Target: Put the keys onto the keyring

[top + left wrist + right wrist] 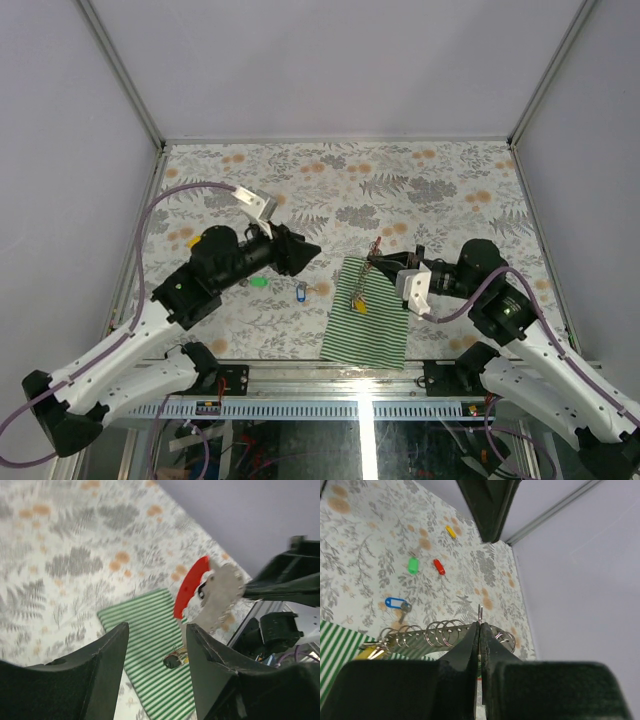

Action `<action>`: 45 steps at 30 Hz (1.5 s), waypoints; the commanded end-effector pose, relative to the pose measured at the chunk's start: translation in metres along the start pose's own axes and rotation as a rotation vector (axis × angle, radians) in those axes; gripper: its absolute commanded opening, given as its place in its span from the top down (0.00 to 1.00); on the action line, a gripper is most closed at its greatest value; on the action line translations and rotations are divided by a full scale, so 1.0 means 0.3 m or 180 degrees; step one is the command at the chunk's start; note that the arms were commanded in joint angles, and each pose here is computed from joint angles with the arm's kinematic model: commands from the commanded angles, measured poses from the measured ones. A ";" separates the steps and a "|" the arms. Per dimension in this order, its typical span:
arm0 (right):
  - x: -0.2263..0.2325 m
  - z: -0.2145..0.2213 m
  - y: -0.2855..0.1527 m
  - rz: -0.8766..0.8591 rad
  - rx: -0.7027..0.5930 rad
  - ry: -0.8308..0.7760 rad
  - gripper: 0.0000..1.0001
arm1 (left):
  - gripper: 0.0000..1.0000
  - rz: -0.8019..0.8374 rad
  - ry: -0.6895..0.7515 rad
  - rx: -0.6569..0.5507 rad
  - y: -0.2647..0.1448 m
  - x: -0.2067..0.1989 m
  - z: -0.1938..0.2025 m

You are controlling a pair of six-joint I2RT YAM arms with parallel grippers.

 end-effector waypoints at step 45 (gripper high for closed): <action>-0.013 -0.019 -0.081 0.0415 0.0231 -0.0743 1.00 | 0.46 -0.1549 -0.0027 0.2685 0.196 0.235 0.494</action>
Point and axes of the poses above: each gripper's point midway between its finger pads, its own y axis out along the fingers, its own x axis along the line the jaws close on, z = x × y, the point moved 8 cm from there along -y, back along the fingers, and after that the axes turned 8 degrees about y, right-handed, at the moved point
